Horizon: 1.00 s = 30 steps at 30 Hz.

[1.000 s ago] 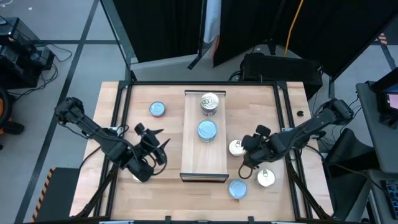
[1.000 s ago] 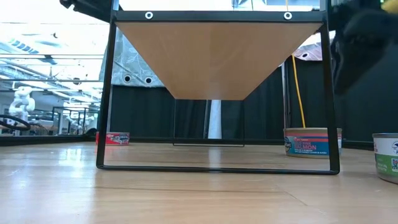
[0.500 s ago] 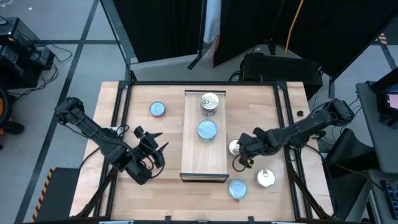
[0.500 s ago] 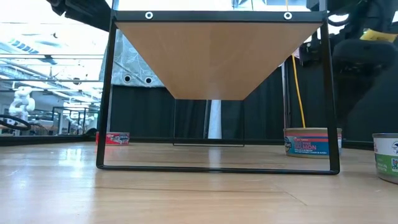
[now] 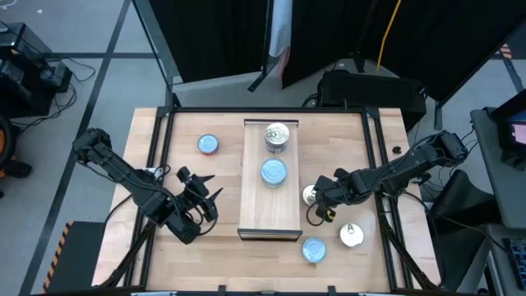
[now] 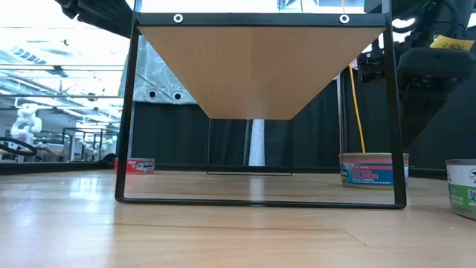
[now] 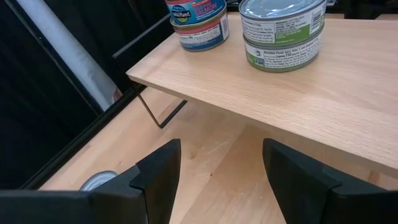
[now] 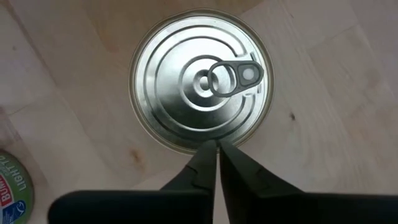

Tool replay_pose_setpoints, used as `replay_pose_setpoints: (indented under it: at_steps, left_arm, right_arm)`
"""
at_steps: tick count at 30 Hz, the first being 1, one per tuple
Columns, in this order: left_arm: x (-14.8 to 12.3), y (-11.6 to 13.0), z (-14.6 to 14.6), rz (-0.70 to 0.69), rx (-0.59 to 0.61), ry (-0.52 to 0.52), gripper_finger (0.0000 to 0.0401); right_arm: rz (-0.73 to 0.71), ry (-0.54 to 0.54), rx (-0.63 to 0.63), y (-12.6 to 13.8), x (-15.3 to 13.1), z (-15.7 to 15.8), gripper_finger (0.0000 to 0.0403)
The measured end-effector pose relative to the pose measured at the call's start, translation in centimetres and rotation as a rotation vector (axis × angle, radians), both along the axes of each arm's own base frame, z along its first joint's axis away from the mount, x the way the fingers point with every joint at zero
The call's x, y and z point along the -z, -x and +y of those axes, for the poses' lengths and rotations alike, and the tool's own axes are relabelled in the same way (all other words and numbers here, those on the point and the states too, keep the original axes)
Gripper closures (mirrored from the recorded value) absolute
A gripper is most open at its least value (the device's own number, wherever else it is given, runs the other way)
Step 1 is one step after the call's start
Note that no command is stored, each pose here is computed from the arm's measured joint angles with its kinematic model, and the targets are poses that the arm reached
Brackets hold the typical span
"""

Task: Stack canned seafood by type on shelf
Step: Stack the blue pink tuna can on top of the stacked blue pink tuna can on the shelf

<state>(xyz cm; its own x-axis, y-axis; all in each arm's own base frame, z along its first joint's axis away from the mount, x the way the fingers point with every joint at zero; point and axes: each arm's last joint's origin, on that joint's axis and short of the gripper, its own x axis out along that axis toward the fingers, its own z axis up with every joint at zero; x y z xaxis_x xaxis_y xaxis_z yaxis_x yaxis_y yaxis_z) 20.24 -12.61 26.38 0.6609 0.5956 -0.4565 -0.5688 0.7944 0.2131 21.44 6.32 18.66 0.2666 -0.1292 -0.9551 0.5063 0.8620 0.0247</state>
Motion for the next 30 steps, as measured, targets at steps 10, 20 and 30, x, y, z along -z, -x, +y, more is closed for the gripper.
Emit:
replay_pose_setpoints:
  at_steps: [10, 20, 30]
  left_arm:
    - [0.0, 0.0, 0.0, 0.001, 0.001, 0.001, 0.0173]
    - [0.0, 0.0, 0.0, 0.002, 0.0, 0.0, 0.0173]
    - [0.0, 0.0, 0.0, 0.006, 0.001, -0.003, 0.0173]
  right_arm:
    - [-0.002, 0.0, 0.0, 0.0, 0.0, 0.0, 0.0397]
    - [-0.009, -0.044, 0.031, -0.1, 0.0, 0.2, 0.0397]
    - [0.036, -0.02, 0.045, -0.7, 1.1, 0.3, 0.0397]
